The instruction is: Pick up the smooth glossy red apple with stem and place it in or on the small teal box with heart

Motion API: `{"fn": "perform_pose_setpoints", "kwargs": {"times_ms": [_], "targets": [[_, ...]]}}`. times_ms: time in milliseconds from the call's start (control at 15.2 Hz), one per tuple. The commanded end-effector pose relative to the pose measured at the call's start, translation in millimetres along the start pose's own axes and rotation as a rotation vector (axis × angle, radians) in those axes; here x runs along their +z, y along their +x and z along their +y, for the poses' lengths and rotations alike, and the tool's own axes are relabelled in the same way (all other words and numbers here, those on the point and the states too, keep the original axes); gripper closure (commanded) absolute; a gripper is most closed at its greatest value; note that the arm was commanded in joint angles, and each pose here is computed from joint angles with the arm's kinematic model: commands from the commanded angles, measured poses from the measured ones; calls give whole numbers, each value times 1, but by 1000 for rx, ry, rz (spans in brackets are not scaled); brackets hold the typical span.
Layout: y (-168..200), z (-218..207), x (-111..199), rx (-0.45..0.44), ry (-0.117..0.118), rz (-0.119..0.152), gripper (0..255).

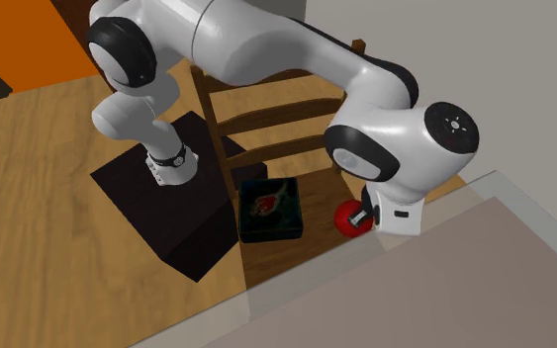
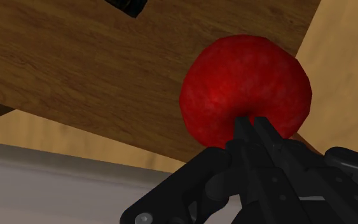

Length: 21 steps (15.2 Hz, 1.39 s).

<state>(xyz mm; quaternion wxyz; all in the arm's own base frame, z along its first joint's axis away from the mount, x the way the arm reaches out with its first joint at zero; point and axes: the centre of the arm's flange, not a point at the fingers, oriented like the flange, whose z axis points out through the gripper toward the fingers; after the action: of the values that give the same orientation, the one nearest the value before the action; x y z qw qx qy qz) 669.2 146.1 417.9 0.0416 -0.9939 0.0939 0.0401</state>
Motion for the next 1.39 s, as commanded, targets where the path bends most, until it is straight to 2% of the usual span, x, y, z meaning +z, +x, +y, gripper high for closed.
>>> {"fn": "perform_pose_setpoints", "kwargs": {"times_ms": [0, 924, 1320], "targets": [[0, -1, -11, 0, 0, 0, 255], [-7, -6, -82, 0, 0, 0, 255], [-75, 31, -100, 0, 0, 0, 255]]}}
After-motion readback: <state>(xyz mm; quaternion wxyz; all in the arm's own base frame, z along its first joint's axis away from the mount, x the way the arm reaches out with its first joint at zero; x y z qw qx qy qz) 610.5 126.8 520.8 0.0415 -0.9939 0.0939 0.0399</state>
